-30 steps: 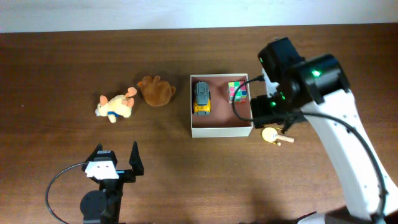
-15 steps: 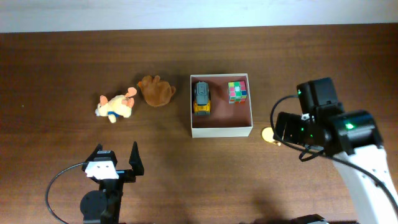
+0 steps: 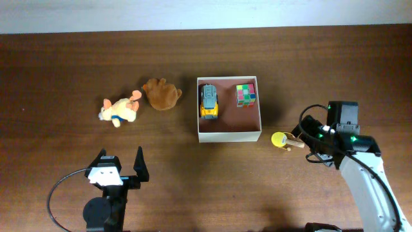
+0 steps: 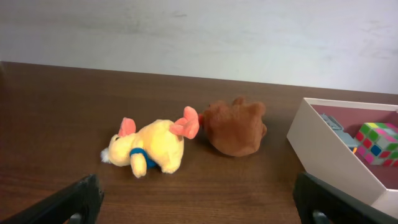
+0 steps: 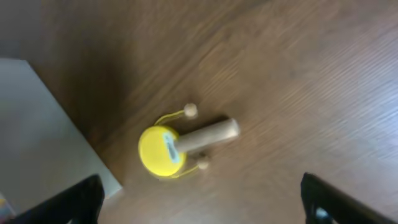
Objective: Pack container
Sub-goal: 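Move the right gripper down to the yellow toy drum handle, then close the right gripper on the drum's wooden handle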
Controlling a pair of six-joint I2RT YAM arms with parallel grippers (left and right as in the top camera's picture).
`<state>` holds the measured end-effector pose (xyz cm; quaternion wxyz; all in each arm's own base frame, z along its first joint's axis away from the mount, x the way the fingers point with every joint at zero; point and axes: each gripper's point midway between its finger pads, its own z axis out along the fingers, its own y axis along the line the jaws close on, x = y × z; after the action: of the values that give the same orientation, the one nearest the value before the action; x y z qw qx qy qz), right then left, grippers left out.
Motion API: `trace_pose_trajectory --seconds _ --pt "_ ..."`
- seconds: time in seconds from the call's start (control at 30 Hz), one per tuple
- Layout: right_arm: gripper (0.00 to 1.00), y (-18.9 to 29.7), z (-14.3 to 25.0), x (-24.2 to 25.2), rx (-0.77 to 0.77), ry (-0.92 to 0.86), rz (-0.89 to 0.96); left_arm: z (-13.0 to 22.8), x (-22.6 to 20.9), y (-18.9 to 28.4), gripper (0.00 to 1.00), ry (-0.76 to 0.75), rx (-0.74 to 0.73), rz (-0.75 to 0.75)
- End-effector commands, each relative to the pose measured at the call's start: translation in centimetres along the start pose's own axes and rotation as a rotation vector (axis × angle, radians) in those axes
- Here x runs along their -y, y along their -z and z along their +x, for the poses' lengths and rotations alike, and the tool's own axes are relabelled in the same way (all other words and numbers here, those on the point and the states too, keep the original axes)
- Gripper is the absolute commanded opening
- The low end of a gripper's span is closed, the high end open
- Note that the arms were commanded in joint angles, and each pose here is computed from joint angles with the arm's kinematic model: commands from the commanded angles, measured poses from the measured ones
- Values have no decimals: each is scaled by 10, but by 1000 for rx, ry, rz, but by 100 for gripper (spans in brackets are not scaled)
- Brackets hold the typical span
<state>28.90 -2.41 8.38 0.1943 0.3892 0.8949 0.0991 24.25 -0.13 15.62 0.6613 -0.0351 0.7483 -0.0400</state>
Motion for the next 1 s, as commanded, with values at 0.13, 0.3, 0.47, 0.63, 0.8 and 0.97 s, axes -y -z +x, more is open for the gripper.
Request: trace_pose_trajectory --seconds 0.13,0.3,0.47,0.63,0.8,0.97 --pt "93 -35 9 2 -48 -290 -18 1 1 0 100 -16 3 7" --pt "92 -59 3 0 -51 -330 -15 1 1 0 100 -16 3 7" --pt "88 -81 6 5 -74 -360 12 1 1 0 100 -16 3 7" --pt "83 -94 14 7 -116 -441 28 1 1 0 100 -16 3 7" --pt "61 -98 16 1 -136 -499 0 1 1 0 100 -16 3 7" --pt "52 -97 20 2 -153 -492 6 1 1 0 100 -16 3 7"
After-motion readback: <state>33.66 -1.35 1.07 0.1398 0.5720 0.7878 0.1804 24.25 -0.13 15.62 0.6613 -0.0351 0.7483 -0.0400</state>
